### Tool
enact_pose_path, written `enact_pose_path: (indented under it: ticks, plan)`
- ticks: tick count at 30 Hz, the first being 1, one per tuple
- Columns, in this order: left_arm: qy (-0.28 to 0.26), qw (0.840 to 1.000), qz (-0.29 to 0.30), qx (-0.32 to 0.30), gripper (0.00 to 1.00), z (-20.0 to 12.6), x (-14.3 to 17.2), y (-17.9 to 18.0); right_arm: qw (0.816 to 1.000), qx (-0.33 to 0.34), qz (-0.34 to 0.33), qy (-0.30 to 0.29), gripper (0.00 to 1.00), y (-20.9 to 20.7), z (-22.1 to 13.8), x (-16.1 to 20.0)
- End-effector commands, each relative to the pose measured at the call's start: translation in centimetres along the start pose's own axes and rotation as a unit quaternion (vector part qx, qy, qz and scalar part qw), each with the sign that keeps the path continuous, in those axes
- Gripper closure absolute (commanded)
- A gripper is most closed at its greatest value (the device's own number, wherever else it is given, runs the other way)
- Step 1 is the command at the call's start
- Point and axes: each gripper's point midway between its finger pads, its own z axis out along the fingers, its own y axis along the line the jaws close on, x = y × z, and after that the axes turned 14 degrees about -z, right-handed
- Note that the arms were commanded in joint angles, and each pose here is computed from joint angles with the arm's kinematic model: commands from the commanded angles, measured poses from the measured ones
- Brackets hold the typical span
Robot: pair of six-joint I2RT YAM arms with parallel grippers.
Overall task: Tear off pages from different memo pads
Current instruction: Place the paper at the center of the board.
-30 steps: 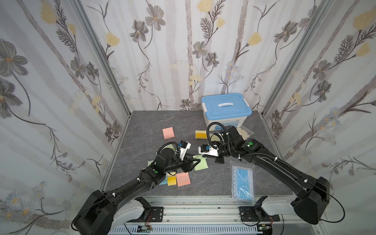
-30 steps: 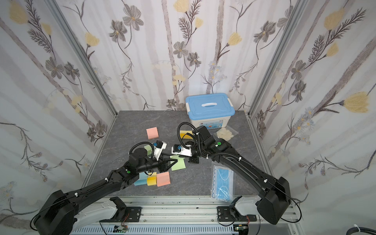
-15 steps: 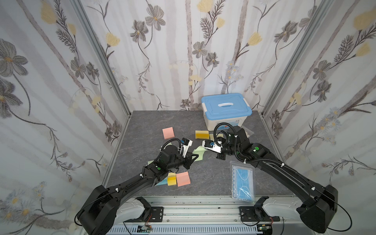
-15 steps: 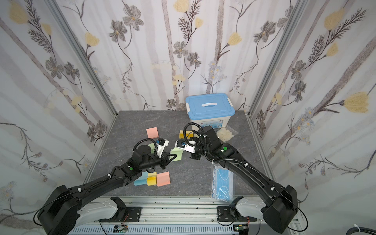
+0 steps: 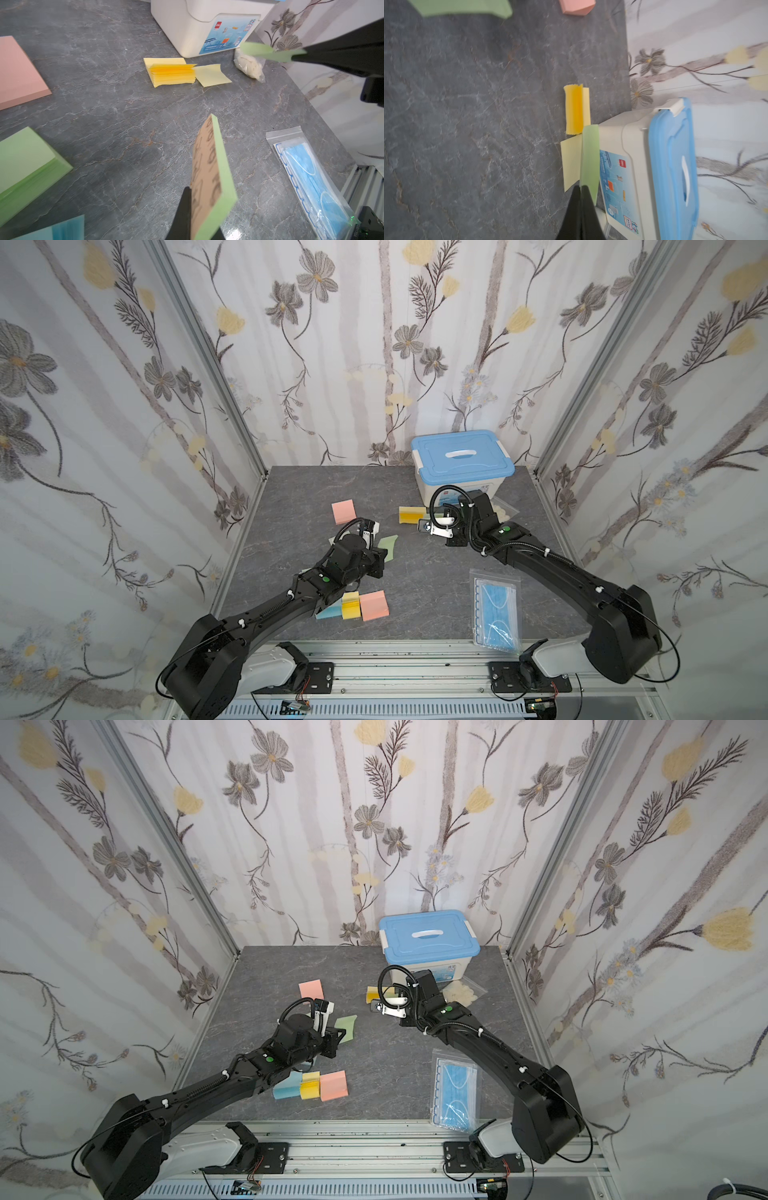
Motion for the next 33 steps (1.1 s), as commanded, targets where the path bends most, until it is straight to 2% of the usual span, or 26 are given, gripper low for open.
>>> enact_pose_path:
  ticks: [1,10,18,29,31,33]
  plan:
    - [-0.022,1.0,-0.012,-0.018,1.0,-0.3,-0.7,0.7,0.993,-0.099,-0.061,-0.012,1.0,3.9,1.3,1.4]
    - [-0.024,0.999,-0.023,-0.022,1.0,-0.4,-0.7,0.9,0.985,-0.17,-0.041,0.012,1.0,6.4,7.0,4.2]
    - [-0.023,0.999,-0.024,-0.023,1.0,-0.3,-0.6,1.0,0.985,-0.174,-0.011,0.017,1.0,5.9,8.7,6.0]
    - [-0.023,0.999,-0.023,-0.031,1.0,-0.1,-0.7,1.3,0.98,-0.195,0.006,0.034,1.0,7.1,10.4,7.9]
    - [-0.022,0.999,-0.023,-0.032,1.0,0.0,-0.6,1.3,0.979,-0.201,0.011,0.022,0.8,7.6,10.1,7.4]
    - [-0.02,0.999,-0.023,-0.032,0.99,0.1,-0.5,1.3,0.978,-0.205,0.025,0.005,0.48,7.9,9.3,6.6]
